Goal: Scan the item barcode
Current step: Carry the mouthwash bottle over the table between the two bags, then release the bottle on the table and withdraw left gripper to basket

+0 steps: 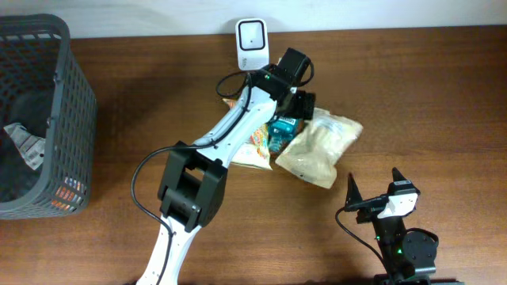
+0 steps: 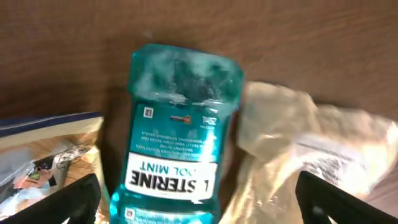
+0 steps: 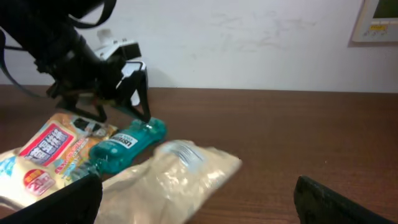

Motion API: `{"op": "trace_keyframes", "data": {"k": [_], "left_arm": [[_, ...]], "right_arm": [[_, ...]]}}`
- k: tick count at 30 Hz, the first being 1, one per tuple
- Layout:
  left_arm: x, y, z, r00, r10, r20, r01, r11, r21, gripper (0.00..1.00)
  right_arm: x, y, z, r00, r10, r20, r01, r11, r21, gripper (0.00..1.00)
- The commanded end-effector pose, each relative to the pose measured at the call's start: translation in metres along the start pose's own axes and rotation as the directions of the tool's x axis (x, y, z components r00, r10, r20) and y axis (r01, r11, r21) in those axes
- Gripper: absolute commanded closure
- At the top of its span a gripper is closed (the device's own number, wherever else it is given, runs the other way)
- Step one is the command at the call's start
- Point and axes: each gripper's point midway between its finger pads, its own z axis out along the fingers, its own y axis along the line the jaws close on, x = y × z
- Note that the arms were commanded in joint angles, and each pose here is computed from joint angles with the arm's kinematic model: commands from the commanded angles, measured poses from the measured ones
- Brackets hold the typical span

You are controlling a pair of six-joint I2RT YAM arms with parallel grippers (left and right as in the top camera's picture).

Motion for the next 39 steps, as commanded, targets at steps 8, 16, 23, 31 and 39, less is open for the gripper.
{"op": "trace_keyframes", "data": {"k": [8, 16, 23, 31, 39], "left_arm": [[-0.061, -0.002, -0.121, 0.966, 0.039, 0.256, -0.042, 0.999, 0.008, 0.01], [-0.059, 0.038, -0.219, 0.926, 0.181, 0.332, -0.107, 0.968, -0.229, 0.01], [-0.046, 0.17, -0.298, 0.925, -0.021, 0.38, 0.199, 0.877, -0.437, 0.01], [-0.015, 0.327, -0.396, 0.717, -0.315, 0.622, 0.644, 0.641, -0.418, 0.01], [0.04, 0.438, -0.442, 0.552, -0.418, 0.722, 0.828, 0.38, -0.413, 0.01]], "right_arm": [[0.003, -0.003, 0.0, 1.0, 0.004, -0.002, -0.004, 1.0, 0.017, 0.02], [0.003, -0.003, 0.0, 1.0, 0.004, -0.002, -0.004, 1.0, 0.016, 0.02], [0.003, -0.003, 0.0, 1.0, 0.004, -0.002, -0.004, 1.0, 0.017, 0.02], [0.003, -0.003, 0.0, 1.0, 0.004, -0.002, -0.004, 1.0, 0.017, 0.02], [0.003, -0.003, 0.0, 1.0, 0.004, -0.002, -0.004, 1.0, 0.016, 0.02]]}}
